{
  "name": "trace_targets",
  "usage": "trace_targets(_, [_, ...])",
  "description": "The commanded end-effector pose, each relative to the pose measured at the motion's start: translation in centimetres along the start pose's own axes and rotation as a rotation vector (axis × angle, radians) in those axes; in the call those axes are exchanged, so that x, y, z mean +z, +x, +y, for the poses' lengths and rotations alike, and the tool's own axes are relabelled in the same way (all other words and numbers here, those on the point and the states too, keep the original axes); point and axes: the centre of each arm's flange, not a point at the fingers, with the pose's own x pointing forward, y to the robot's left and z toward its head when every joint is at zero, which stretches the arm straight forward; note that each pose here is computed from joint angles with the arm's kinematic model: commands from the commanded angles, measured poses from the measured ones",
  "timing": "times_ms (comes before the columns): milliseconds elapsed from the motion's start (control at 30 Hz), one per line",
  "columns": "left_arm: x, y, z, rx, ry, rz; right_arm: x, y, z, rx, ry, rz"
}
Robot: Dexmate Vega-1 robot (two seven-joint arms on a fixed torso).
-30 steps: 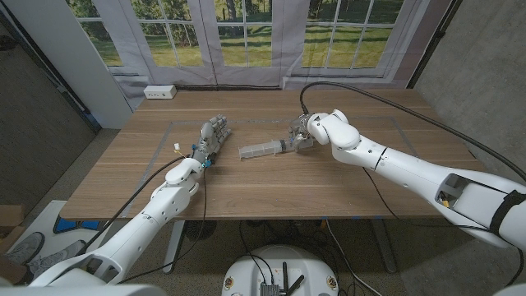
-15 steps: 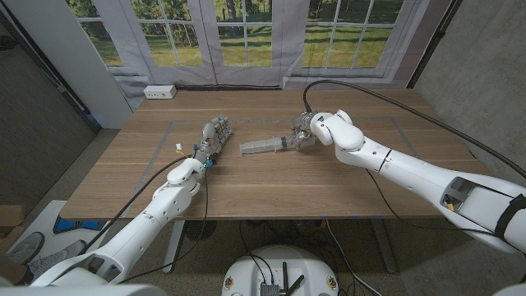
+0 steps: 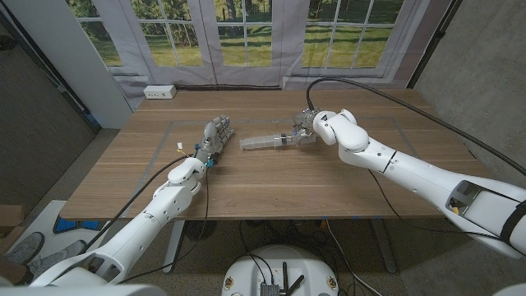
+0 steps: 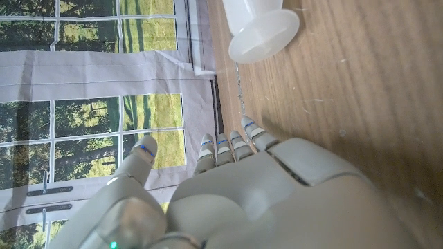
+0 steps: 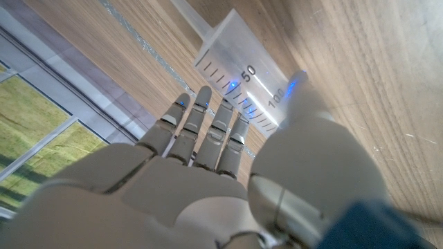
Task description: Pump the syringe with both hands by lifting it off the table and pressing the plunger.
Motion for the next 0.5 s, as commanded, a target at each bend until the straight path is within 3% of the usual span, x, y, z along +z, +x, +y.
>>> trace_targets(33, [0.2,-0.3,-0.1,-0.01,0.011,0.007,-0.2,-0.7,-0.6,-0.041,0.02,0.001])
trace_targets(500, [0.9,0.0,-0.4,-0.053,0.046,0.023,-1.4,-2.0,-1.7,-0.094,0.023,0.039])
